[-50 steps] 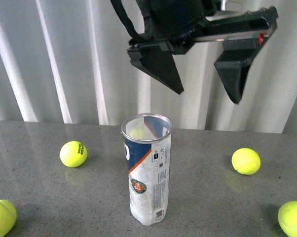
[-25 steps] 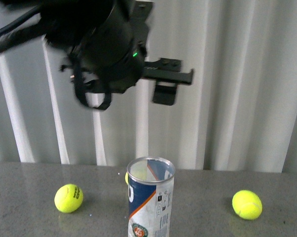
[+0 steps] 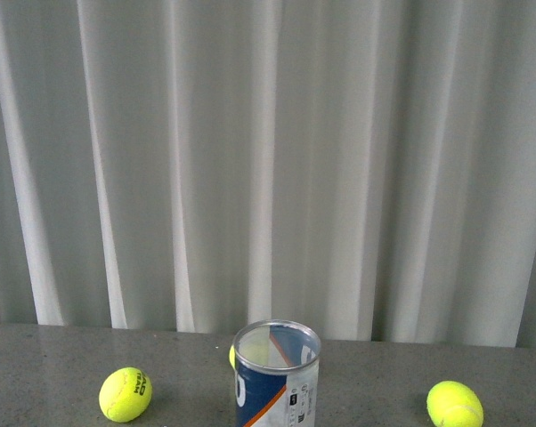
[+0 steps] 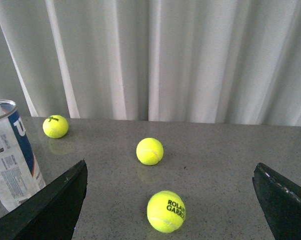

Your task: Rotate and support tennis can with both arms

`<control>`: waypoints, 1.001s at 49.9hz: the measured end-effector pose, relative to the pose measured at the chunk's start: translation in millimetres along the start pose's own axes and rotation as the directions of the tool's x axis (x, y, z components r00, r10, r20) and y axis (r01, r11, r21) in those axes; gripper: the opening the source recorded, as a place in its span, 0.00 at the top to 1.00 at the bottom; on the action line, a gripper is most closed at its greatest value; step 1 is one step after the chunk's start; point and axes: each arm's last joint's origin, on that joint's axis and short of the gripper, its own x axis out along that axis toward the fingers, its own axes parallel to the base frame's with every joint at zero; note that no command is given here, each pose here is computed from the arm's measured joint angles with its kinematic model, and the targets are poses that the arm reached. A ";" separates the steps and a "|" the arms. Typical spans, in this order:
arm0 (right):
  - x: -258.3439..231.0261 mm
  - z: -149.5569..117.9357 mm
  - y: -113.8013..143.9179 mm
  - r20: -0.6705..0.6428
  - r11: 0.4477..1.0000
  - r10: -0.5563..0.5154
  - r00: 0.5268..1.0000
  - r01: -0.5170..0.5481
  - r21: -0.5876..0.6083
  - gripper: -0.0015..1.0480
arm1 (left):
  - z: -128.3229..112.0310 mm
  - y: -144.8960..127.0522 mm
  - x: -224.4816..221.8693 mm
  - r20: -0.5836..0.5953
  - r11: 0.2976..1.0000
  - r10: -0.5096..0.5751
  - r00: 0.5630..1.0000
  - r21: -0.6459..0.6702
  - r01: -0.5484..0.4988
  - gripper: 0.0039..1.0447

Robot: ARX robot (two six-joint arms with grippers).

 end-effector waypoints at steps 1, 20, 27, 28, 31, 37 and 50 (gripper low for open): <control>0.0 0.0 0.0 0.000 1.000 0.000 1.000 0.000 0.000 0.07 | -1.7 2.1 -3.0 0.000 1.000 0.002 1.000 0.000 -0.002 0.97; 0.0 0.0 0.0 0.000 1.000 0.000 1.000 0.000 0.000 0.07 | -25.2 24.4 -44.1 -0.002 1.000 0.005 1.000 0.000 -0.005 0.97; 0.0 0.0 0.0 0.000 1.000 0.001 1.000 -0.001 0.000 0.07 | -31.3 29.3 -55.4 -0.006 1.000 0.013 1.000 0.000 -0.013 0.97; 0.0 0.0 0.0 0.000 1.000 0.001 1.000 -0.001 0.000 0.07 | -31.7 29.5 -56.2 -0.006 1.000 0.013 1.000 0.000 -0.013 0.97; 0.0 0.0 0.0 0.000 1.000 0.000 1.000 0.000 0.000 0.07 | -33.4 34.2 -60.7 -0.006 1.000 -0.006 1.000 -0.001 0.006 0.97; 0.0 0.0 0.0 0.000 1.000 0.000 1.000 0.000 0.000 0.07 | -36.4 40.3 -68.9 -0.004 1.000 0.006 1.000 -0.001 -0.006 0.97; 0.0 0.0 0.0 0.000 1.000 0.000 1.000 0.000 0.000 0.07 | -42.9 41.1 -81.8 0.018 1.000 0.011 1.000 0.000 -0.011 0.97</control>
